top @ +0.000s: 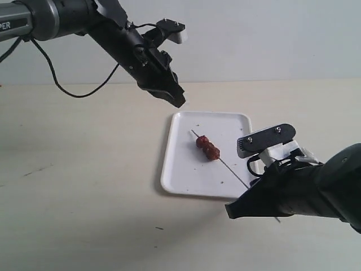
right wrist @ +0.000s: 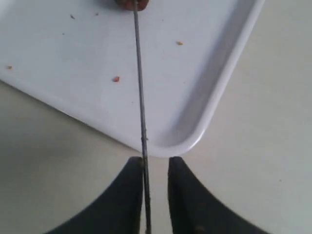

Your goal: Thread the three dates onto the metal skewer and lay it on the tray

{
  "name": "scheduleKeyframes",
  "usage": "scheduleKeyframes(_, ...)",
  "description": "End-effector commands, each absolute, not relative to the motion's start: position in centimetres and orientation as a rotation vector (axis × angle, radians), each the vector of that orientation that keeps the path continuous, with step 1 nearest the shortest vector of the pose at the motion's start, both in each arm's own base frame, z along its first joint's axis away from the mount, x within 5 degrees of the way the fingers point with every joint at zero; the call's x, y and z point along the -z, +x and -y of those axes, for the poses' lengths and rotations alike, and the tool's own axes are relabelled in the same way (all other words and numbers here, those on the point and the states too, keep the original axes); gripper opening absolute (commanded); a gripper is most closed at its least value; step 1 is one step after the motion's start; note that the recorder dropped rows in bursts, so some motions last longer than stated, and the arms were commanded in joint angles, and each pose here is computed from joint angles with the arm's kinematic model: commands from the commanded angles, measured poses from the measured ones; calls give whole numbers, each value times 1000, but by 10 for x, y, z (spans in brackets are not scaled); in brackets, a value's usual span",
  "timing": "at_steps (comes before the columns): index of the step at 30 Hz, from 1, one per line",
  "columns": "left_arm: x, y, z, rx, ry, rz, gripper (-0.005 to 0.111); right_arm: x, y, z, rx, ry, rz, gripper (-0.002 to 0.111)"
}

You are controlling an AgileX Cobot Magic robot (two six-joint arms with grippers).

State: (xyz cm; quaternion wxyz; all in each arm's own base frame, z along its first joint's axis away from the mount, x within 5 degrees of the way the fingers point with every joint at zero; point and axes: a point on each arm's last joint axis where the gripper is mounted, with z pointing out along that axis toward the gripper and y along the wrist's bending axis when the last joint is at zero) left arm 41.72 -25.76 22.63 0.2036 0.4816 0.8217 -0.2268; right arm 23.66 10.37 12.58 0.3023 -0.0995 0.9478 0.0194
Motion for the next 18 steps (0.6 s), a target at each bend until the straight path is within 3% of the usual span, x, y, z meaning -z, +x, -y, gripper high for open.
scheduleKeyframes(1,-245,411,255,669,1325,-2276,0,-129,245,-107,-41,-257,-2488,33)
scheduleKeyframes(7,-247,407,255,704,1348,-2292,0,-139,255,-108,-8,-228,-2426,51)
scheduleKeyframes(12,-252,404,247,699,1333,-2294,0,-164,258,-90,194,-146,-2301,50)
scheduleKeyframes(15,-259,398,237,695,1282,-2263,0,-183,253,-84,240,-149,-2253,39)
scheduleKeyframes(17,-265,389,233,695,1260,-2216,0,-198,249,-81,242,-181,-2210,20)
scheduleKeyframes(18,-274,377,229,701,1204,-2163,0,-212,245,-80,215,-177,-2165,1)
